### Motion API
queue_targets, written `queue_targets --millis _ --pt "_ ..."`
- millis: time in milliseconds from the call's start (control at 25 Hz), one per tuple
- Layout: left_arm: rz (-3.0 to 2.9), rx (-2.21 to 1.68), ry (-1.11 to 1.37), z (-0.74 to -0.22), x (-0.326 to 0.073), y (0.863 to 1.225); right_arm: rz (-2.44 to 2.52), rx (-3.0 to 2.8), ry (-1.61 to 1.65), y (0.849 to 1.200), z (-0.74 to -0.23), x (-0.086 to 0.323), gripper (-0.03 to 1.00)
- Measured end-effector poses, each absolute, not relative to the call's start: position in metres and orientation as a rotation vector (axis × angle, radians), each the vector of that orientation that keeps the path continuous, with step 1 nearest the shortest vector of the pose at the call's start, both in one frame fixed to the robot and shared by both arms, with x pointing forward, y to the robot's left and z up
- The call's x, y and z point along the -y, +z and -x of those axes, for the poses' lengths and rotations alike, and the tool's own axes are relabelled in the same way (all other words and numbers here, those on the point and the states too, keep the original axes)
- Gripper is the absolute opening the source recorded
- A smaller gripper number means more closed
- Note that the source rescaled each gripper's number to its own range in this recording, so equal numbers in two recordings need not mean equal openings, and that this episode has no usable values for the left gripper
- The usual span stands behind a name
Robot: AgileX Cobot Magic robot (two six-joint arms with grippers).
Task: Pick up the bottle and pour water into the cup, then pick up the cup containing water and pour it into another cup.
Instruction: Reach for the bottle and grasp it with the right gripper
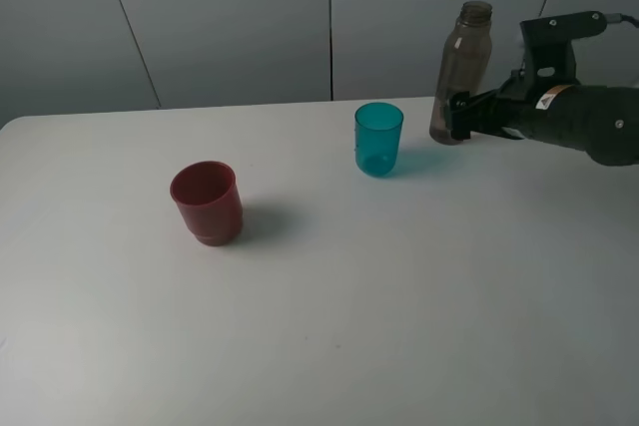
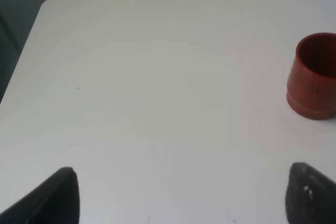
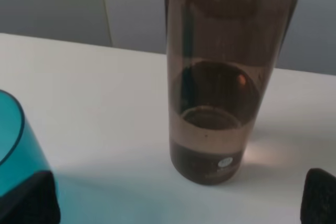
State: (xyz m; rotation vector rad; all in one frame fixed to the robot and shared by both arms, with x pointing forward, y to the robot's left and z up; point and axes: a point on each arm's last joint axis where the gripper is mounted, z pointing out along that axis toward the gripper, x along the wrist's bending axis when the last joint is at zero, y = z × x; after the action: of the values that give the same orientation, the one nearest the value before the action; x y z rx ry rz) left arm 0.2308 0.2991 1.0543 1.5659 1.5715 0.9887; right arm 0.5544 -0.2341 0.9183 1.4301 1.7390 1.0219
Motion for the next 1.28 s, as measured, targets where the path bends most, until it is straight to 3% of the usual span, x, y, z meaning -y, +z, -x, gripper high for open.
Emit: queue_targets --millis 400,1280 --pt "-1.566 -1.572 0.989 -0.231 -0.299 1.054 -1.424 -1.626 1.061 0.885 -0.583 0.232 1.00" --pt "-1.566 -1.572 0.989 -0.231 -0.299 1.054 -1.458 -1.562 1.047 0.854 -0.630 0.227 1.00"
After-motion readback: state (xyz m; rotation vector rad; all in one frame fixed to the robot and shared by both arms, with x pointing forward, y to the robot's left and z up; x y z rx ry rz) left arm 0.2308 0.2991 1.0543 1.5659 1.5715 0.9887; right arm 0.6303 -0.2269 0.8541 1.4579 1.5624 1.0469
